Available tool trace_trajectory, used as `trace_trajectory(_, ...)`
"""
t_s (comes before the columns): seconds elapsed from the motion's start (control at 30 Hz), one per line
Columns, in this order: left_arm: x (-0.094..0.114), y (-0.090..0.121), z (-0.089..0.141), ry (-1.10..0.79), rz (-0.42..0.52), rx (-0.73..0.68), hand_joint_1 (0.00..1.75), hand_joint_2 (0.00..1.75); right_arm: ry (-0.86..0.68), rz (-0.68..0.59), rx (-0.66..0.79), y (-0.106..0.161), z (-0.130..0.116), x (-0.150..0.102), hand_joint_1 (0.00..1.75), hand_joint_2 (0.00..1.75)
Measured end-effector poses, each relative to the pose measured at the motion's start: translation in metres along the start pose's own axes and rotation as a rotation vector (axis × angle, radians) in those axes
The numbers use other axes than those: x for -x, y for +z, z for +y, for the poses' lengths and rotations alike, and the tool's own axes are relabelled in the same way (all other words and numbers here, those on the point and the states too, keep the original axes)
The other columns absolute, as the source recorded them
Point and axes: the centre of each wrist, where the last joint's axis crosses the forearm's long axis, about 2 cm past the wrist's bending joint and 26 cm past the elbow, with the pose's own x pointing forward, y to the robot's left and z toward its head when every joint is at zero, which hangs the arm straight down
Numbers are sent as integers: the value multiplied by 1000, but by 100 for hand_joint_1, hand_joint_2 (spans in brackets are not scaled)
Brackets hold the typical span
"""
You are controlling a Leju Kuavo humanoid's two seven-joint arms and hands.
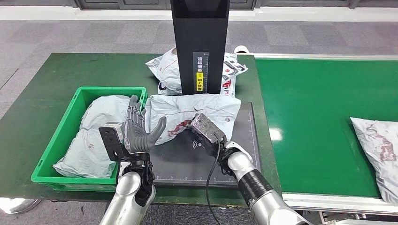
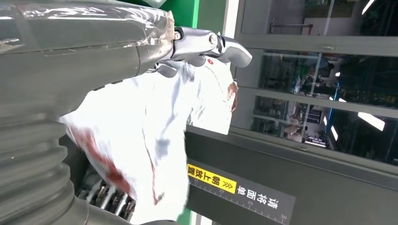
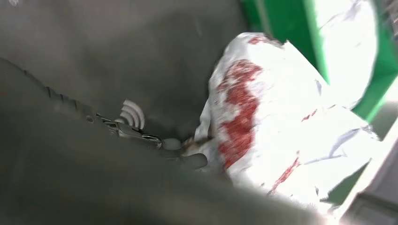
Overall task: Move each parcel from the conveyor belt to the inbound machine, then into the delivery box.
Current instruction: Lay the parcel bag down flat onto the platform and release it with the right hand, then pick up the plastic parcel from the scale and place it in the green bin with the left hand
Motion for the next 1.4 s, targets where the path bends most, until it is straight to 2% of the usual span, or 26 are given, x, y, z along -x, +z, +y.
trace_trajectory(0.37,3,-1,0,-6,8,6,0,175,-45,-72,-44,5,-1,0,0,0)
trace_trajectory(0.53,4,-1,0,-8,4,6,0,175,-114,-261,-113,12,0,-14,0,0)
trace_trajectory(0.7,4,2,4,-15,-3,-1,0,175,-196,-531,-149,32,-1,-41,0,0)
trace_trajectory(0.87,3,4,7,-19,-9,-7,0,175,-194,-651,-149,51,-2,-61,0,0)
trace_trajectory(1.0,2,8,13,-38,-19,-25,0,175,-144,-588,-5,63,-7,-63,0,0)
trace_trajectory(1.07,0,10,17,-55,-22,-41,0,175,-66,-485,124,69,-12,-58,0,0)
trace_trajectory(1.17,-4,12,24,-79,-20,-60,0,175,146,-286,277,79,-16,-45,0,0)
trace_trajectory(1.23,-7,12,27,-88,-19,-65,0,175,235,-239,293,88,-12,-34,0,87)
trace_trajectory(1.3,-8,10,29,-95,-22,-62,0,175,197,-318,261,98,-4,-25,0,175)
trace_trajectory(1.4,-8,8,29,-173,-30,-23,0,175,57,-513,248,111,5,-23,0,175)
